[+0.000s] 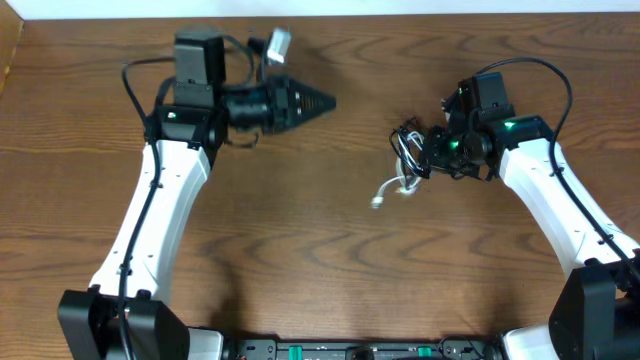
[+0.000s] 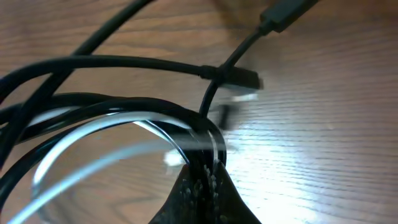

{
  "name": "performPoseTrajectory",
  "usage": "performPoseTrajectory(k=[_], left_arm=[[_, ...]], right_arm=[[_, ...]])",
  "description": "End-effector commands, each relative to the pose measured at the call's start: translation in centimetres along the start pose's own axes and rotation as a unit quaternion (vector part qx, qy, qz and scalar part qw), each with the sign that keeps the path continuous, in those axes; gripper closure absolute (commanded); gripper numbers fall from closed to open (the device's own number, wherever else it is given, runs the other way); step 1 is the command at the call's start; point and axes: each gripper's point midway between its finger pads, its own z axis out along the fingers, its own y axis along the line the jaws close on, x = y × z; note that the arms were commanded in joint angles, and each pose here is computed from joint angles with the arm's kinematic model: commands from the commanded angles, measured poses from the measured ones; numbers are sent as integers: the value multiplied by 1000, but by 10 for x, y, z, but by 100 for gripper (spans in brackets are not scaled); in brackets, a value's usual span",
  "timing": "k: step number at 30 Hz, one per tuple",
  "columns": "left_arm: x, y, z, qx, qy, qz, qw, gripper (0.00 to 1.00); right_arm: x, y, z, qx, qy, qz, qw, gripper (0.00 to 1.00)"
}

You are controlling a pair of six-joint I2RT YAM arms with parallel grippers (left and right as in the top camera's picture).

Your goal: Untangle cables

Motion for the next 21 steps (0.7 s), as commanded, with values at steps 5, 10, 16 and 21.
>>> performPoseTrajectory(k=[5, 10, 16, 21], left_arm=[[9, 78, -7, -211, -11, 38, 977, 75], [8, 78, -7, -215, -13, 43, 976, 63], [9, 83, -2, -216, -5, 42, 976, 63], [19, 98, 40, -205, 38, 52, 977, 63]], right_arm=[[0, -27, 1, 130, -34, -12, 991, 96], [8, -13, 5, 148, -37, -66, 986, 61], [11, -9, 6, 136, -27, -75, 988, 46], [3, -23, 1, 111, -19, -34, 993, 48]])
